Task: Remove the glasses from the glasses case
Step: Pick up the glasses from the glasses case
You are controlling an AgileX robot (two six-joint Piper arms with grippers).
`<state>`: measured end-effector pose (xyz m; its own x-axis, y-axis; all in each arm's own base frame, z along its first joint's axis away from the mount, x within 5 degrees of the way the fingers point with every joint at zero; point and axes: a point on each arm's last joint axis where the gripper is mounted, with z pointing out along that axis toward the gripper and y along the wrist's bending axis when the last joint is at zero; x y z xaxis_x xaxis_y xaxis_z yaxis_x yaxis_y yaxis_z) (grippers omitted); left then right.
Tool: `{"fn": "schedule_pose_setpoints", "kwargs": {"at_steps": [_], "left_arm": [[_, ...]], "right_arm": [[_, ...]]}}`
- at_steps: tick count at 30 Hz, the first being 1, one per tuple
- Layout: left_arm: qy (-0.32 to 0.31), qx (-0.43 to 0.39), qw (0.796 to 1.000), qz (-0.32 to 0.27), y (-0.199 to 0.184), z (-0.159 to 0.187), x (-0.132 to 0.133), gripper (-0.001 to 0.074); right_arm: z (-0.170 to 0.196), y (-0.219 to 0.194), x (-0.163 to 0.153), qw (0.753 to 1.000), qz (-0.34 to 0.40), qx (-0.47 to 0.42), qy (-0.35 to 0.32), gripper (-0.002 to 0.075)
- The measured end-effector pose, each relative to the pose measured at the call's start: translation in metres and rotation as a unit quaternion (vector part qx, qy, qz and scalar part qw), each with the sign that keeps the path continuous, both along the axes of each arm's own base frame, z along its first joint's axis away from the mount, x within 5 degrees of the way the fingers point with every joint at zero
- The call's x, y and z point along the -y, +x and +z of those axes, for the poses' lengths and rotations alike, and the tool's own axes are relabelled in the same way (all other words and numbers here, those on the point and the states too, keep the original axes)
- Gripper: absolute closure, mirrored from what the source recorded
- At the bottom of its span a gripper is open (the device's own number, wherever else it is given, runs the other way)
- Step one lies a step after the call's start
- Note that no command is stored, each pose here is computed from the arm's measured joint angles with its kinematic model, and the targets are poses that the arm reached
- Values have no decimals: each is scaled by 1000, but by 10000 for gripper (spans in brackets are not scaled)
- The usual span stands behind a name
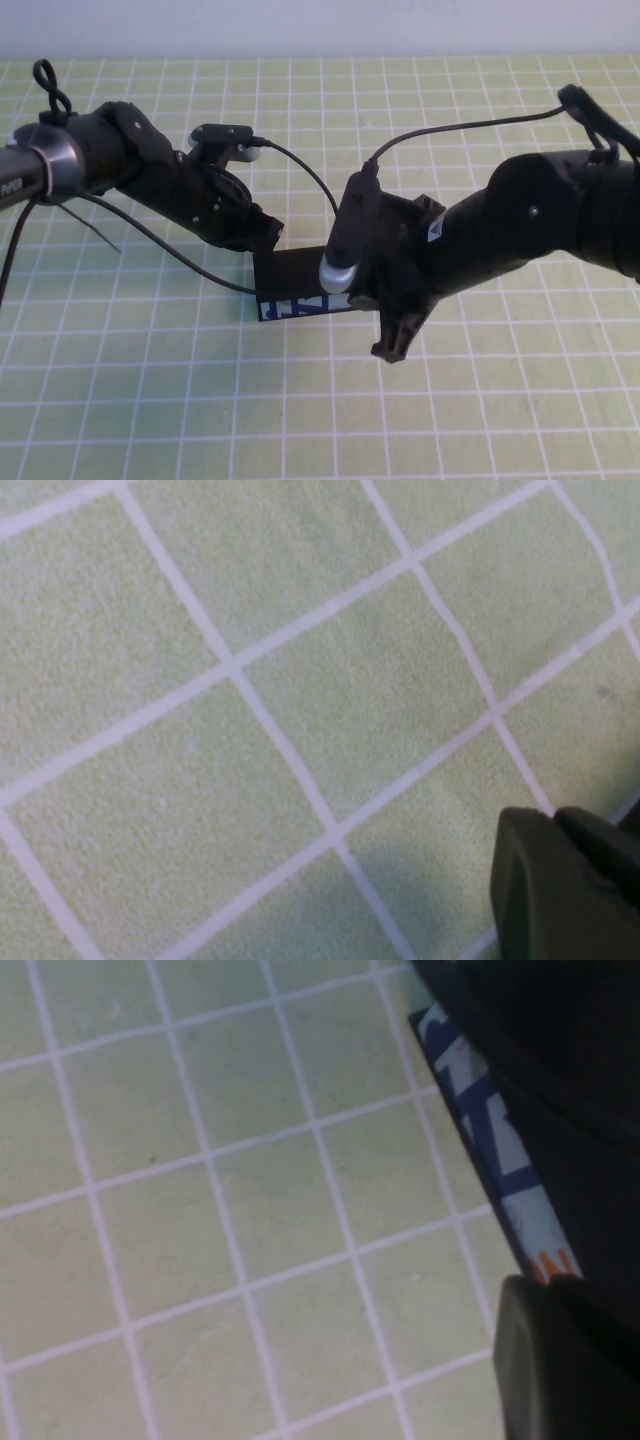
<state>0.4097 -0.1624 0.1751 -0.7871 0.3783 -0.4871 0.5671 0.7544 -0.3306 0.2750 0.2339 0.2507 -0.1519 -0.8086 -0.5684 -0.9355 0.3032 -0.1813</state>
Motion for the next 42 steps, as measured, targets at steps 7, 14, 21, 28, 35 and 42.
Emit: {"fn": "schedule_pose_setpoints", "kwargs": {"at_steps": [7,14,21,28,35,42], "left_arm": [[0,0,1000,5,2,0,-4,739],[0,-1,1000,6,2,0,-4,739],[0,-1,1000,6,2,0,-4,739],[0,-1,1000,6,2,0,-4,739],[0,-1,1000,6,2,0,-4,739],[0,-1,1000,6,2,0,-4,739]], "right_arm": [[-3,3,-9,996,73,57,-18,665],[-14,8,-14,992,96,74,-30,496],[-25,15,-17,992,93,83,-35,472],[-38,22,-20,989,97,99,-43,470],[-48,28,-22,988,95,112,-50,470],[-59,33,-24,986,97,120,-61,470]]}}
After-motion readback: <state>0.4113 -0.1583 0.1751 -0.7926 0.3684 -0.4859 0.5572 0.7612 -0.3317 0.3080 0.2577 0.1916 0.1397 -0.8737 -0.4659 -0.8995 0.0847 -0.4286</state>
